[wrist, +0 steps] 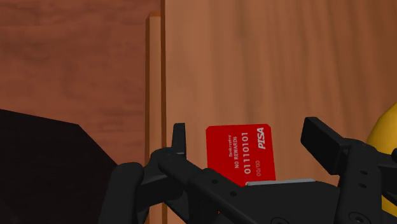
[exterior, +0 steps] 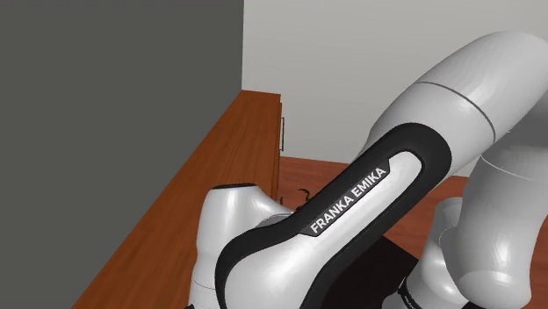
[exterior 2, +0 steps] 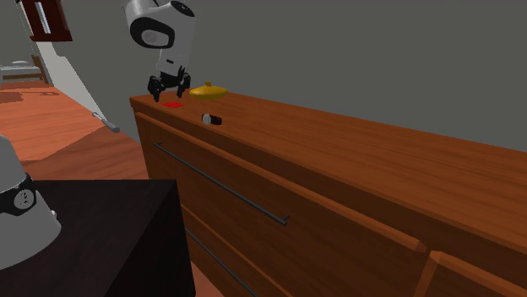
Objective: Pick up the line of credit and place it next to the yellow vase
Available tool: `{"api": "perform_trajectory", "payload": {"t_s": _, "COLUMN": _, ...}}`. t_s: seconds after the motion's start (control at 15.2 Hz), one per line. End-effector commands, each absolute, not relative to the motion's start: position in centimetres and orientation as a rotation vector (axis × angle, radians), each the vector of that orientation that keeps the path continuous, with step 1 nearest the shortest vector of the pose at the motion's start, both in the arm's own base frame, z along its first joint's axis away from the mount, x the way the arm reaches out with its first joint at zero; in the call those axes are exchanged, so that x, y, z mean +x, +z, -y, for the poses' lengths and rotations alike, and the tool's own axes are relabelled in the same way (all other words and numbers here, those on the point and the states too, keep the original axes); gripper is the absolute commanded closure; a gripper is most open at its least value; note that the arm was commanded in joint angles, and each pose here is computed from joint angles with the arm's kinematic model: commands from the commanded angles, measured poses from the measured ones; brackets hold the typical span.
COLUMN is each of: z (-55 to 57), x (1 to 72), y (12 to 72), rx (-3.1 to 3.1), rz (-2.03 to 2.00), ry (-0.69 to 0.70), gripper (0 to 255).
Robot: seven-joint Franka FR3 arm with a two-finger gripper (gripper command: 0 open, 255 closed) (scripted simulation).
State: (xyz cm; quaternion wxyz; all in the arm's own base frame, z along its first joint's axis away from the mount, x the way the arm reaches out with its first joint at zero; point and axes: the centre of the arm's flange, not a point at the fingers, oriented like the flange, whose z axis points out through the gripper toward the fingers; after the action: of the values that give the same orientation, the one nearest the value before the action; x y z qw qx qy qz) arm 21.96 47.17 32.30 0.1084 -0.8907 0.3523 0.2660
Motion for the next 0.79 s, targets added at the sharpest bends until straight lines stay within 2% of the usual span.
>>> {"api": "perform_trajectory", "payload": {"t_s": 0.0, "z": -47.2, "x": 22.0, "y": 32.3, "rx": -2.62, "rz": -1.036, "ry": 0.783, "gripper": 0}}
{"api": "perform_trajectory", "payload": {"t_s": 0.26, "z": -45.3, "x": 23.9, "y": 36.5, "rx": -2.62, "rz": -1.036, "ry": 0.783, "gripper": 0}}
{"api": "perform_trajectory", "payload": {"t_s": 0.73, "z": -45.3, "x": 23.9, "y": 36.5, "rx": -2.62, "rz": -1.036, "ry": 0.783, "gripper": 0}}
